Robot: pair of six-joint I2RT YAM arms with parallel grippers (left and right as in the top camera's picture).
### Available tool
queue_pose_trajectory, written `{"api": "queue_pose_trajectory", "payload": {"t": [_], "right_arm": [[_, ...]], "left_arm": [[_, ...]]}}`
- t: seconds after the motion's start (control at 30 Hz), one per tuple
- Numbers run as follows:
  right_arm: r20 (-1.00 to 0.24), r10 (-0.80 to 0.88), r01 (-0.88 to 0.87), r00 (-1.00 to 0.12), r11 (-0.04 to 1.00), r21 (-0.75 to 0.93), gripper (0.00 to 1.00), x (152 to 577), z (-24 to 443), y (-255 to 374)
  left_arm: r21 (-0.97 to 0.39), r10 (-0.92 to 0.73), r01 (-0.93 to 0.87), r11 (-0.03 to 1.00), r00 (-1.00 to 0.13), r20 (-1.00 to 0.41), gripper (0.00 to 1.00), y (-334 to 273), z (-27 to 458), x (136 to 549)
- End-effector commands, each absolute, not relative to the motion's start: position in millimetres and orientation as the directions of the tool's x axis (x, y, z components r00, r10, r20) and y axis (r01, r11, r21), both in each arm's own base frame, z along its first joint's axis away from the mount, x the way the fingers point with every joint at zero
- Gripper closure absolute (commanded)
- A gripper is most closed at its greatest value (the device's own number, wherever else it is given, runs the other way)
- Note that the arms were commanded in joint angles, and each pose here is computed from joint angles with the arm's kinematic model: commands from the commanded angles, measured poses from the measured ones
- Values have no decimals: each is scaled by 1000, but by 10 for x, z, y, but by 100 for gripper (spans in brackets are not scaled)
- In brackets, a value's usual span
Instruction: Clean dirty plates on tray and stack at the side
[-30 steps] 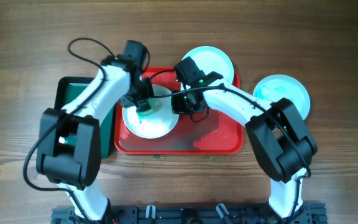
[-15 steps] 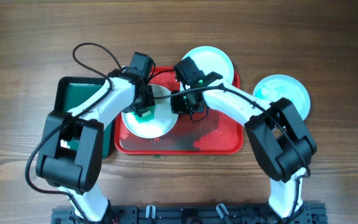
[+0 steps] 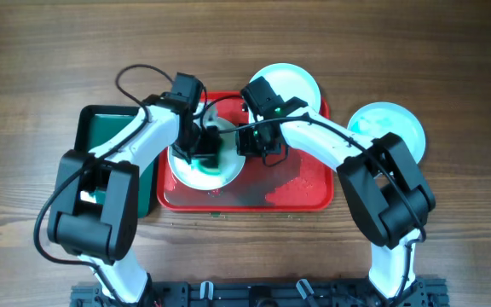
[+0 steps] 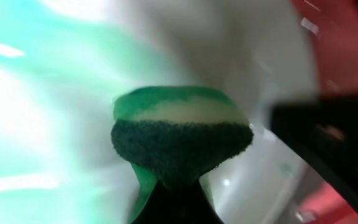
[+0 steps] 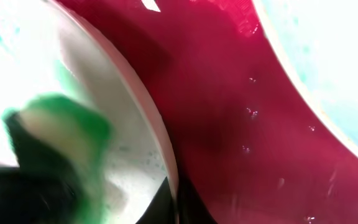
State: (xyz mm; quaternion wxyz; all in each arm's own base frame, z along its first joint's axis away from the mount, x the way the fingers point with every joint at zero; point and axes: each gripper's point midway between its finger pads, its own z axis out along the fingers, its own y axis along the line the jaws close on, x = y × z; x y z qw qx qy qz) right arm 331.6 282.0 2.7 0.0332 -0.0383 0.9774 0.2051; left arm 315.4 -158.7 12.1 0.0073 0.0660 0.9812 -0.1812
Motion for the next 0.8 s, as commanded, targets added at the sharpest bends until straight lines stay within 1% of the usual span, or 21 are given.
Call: {"api": "queue_pose_trajectory", "payload": {"t": [0.0, 0.03, 0.1, 0.17, 0.23, 0.3, 0.33, 0.43, 0.5, 0.6, 0.67, 0.77], "right_arm": [[-23, -78, -80, -997, 915, 396, 95, 3223, -136, 2749], [-23, -78, -81, -997, 915, 395, 96, 3223, -137, 2748], [-21, -78, -80, -997, 915, 395, 96, 3219, -138, 2745], [-21, -78, -80, -997, 916, 394, 96, 3219, -138, 2744], [-20, -79, -80, -997, 916, 394, 96, 3217, -138, 2743], [-20, -78, -80, -997, 916, 394, 96, 3217, -138, 2743], [-21, -79, -80, -997, 916, 394, 96, 3218, -139, 2743], [-21, -78, -80, -997, 916, 394, 96, 3218, -138, 2743], [-21, -78, -80, -997, 916, 394, 96, 3218, -138, 2743], [-20, -71, -73, -997, 916, 394, 95, 3237, -139, 2718], [-16, -65, -66, -998, 914, 400, 96, 3251, -134, 2703], [-14, -62, -63, -998, 910, 409, 96, 3273, -127, 2677]], "left_arm": [[-481, 233, 229, 846, -971, -54, 96, -1819, 89, 3049], [-453, 204, 212, 866, -977, -66, 96, -1776, 67, 3122], [-291, 32, 65, 954, -993, -117, 96, -1478, -28, 3425], [-179, -67, -33, 983, -980, -189, 96, -1242, -47, 3629], [-72, -154, -140, 988, -952, -263, 96, -989, -32, 3786], [-4, -200, -208, 978, -936, -289, 96, -836, -16, 3807], [32, -235, -254, 967, -930, -282, 96, -751, -26, 3754], [74, -365, -384, 920, -912, -187, 96, -661, -78, 3457], [79, -436, -442, 894, -896, -83, 96, -697, -106, 3208], [42, -432, -430, 902, -898, 80, 96, -857, -107, 2916], [-35, -314, -324, 945, -935, 165, 96, -1005, -87, 2803], [-190, -125, -168, 967, -968, 217, 96, -1234, -38, 2726]]}}
